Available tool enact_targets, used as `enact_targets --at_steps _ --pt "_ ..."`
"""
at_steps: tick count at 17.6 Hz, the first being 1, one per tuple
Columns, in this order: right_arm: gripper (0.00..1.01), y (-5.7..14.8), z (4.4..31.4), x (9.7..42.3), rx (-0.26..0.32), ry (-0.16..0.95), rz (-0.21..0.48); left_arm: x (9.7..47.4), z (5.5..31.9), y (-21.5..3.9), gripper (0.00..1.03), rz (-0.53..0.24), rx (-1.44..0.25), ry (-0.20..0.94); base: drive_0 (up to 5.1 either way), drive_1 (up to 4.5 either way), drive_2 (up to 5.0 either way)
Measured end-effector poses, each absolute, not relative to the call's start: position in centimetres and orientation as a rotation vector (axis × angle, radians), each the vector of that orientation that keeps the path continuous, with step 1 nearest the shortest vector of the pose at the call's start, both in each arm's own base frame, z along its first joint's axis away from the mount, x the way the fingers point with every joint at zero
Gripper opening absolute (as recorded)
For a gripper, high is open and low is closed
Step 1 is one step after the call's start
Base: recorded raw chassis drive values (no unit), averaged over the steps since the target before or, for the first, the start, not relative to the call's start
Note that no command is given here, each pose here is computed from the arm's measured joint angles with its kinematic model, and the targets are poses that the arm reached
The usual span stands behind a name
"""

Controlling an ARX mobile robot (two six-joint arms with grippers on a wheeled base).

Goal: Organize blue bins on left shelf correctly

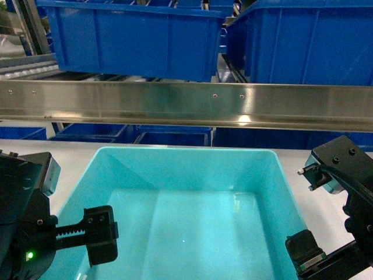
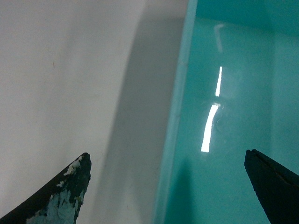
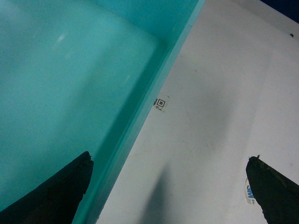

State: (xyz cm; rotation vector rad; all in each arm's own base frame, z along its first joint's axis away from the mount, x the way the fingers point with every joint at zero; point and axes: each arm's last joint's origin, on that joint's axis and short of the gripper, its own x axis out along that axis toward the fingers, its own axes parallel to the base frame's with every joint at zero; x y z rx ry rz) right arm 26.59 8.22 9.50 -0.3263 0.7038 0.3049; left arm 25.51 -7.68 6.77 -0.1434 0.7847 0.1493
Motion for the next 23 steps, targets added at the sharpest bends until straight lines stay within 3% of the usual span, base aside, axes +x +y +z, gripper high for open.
enact_targets --at_steps 4,5,14,15,23 --pt "0.98 8.2 9.5 26.6 -0.329 0.703 0.306 25.4 6.6 -7.7 0.98 0.156 -0.151 0.792 0.0 0.00 0.0" --pt "0.95 8.2 9.5 26.6 -0.329 0.704 0.306 25.4 6.6 -7.7 0.94 0.155 -0.151 0.792 0.0 0.00 0.0" --pt "0.08 8.3 9.4 26.4 -0.308 0.707 0.312 25.4 6.7 -8.2 0.05 0.110 -0.165 0.796 0.0 0.00 0.0" --pt "0.03 8.3 9.5 26.5 -0.283 0.705 0.303 25.3 6.7 -8.2 0.02 0.108 -0.162 0.798 0.0 0.00 0.0" --pt "0.03 8.1 9.9 26.1 -0.239 0.724 0.307 25.1 7.9 -8.1 0.02 0.100 -0.140 0.797 0.0 0.00 0.0"
